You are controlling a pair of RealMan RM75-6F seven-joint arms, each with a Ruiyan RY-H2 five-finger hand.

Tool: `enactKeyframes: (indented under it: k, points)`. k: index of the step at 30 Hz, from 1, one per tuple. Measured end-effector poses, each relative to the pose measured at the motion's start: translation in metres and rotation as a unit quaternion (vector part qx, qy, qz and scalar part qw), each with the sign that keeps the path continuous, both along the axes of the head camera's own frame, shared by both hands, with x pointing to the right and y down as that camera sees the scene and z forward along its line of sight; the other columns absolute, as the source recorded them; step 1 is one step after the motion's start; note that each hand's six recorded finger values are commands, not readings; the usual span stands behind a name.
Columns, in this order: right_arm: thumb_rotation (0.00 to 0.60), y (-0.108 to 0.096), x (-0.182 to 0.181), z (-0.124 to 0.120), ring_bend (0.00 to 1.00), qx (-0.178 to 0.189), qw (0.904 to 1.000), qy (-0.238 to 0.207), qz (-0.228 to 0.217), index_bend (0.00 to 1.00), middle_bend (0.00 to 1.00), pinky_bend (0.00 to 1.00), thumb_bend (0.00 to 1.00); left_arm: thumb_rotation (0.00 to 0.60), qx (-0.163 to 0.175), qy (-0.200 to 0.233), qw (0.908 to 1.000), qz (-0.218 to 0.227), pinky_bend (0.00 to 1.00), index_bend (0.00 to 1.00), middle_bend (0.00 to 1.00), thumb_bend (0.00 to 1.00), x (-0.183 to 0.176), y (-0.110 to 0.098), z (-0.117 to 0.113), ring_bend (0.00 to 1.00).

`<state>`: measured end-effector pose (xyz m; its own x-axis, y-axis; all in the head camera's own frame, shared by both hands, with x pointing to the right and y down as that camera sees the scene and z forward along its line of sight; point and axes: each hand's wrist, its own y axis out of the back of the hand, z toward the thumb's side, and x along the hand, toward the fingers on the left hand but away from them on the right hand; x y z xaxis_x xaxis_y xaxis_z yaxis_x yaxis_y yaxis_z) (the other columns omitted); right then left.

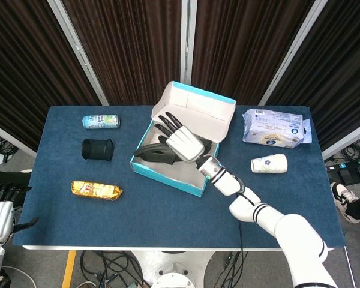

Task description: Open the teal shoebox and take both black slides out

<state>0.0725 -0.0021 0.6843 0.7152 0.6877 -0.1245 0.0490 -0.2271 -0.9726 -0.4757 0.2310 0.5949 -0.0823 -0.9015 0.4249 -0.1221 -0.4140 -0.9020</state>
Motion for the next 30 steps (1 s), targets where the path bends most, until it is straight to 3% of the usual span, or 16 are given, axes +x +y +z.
enactKeyframes:
  k: [5, 9, 16, 22, 27, 30]
  points:
    - [0.6, 0.004, 0.003, -0.026, 0.0, -0.012, 0.9988, -0.048, -0.003, 0.6, 0.18, 0.0, 0.35, 0.6, 0.002, 0.0, 1.0, 0.004, 0.1, 0.26, 0.18, 0.0, 0.003, -0.002, -0.002, 0.11]
    - [0.6, 0.018, 0.003, -0.047, 0.0, -0.042, 0.9955, -0.083, -0.015, 0.6, 0.18, 0.0, 0.35, 0.6, 0.005, 0.0, 1.0, 0.006, 0.1, 0.26, 0.18, 0.0, 0.004, -0.002, -0.005, 0.11]
    - [0.6, 0.066, 0.004, -0.076, 0.0, -0.151, 0.9812, -0.111, -0.048, 0.59, 0.18, 0.0, 0.35, 0.6, 0.006, 0.001, 1.0, 0.006, 0.1, 0.26, 0.18, 0.0, 0.004, 0.002, -0.007, 0.11]
    - [0.6, 0.107, 0.009, -0.057, 0.0, -0.244, 0.9657, -0.064, -0.061, 0.59, 0.16, 0.0, 0.35, 0.6, 0.007, 0.003, 1.0, 0.002, 0.1, 0.26, 0.18, 0.0, 0.002, 0.007, -0.009, 0.11]
    - [0.6, 0.13, -0.003, -0.036, 0.0, -0.286, 0.9549, -0.055, -0.059, 0.57, 0.14, 0.0, 0.34, 0.6, 0.002, 0.002, 1.0, -0.004, 0.1, 0.26, 0.18, 0.0, 0.0, 0.011, -0.009, 0.11]
    - [0.6, 0.14, -0.012, -0.025, 0.0, -0.297, 0.9518, -0.051, -0.057, 0.45, 0.09, 0.0, 0.32, 0.6, 0.001, 0.001, 1.0, -0.007, 0.1, 0.26, 0.18, 0.0, -0.003, 0.013, -0.009, 0.11]
